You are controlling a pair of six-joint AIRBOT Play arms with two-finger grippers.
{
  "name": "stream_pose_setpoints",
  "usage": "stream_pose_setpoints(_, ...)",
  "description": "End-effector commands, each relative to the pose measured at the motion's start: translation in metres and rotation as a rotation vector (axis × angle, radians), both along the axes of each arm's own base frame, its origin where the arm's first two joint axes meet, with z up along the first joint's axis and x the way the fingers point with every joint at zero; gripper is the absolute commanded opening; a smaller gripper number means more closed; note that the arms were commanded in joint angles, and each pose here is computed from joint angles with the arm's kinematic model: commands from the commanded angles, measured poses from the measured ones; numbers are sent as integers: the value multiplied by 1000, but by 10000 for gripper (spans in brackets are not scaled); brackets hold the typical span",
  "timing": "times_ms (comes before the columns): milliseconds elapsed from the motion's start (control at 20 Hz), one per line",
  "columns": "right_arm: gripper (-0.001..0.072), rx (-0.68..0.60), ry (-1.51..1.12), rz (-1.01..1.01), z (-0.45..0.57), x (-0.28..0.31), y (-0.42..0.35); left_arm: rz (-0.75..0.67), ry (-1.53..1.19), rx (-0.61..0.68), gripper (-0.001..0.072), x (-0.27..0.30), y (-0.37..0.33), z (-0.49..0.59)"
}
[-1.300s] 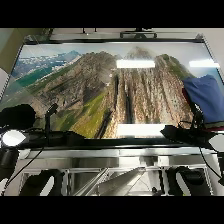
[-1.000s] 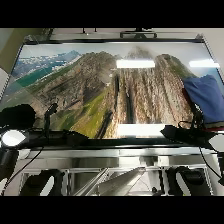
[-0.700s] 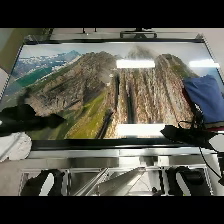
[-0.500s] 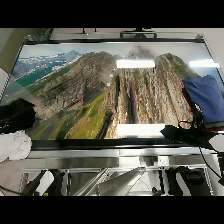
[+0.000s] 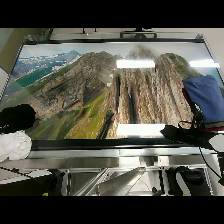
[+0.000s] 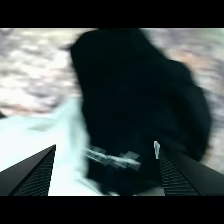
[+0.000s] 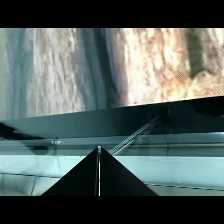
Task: Fold the shirts.
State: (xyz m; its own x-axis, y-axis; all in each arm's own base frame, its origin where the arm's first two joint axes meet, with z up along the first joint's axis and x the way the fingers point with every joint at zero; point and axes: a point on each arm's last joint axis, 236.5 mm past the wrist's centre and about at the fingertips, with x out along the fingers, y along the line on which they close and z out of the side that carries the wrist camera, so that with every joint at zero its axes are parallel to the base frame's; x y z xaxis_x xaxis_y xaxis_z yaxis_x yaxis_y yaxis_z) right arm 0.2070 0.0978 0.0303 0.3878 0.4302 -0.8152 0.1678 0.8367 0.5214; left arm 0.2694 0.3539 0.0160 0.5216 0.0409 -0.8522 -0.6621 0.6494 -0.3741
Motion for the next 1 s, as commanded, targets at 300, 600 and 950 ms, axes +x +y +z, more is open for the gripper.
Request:
stream_pose_setpoints(300, 20, 7, -4, -1, 1, 1, 1, -110, -264, -203, 720, 102, -20, -82)
stream_pose_setpoints(600, 20, 7, -15, -7, 2, 3, 1, -260, -297, -397, 2, 145, -100, -85)
stream_pose_setpoints(950, 20, 81, -11, 5, 10, 1, 16, -608, -529, -456, 1, 197, -260, 87)
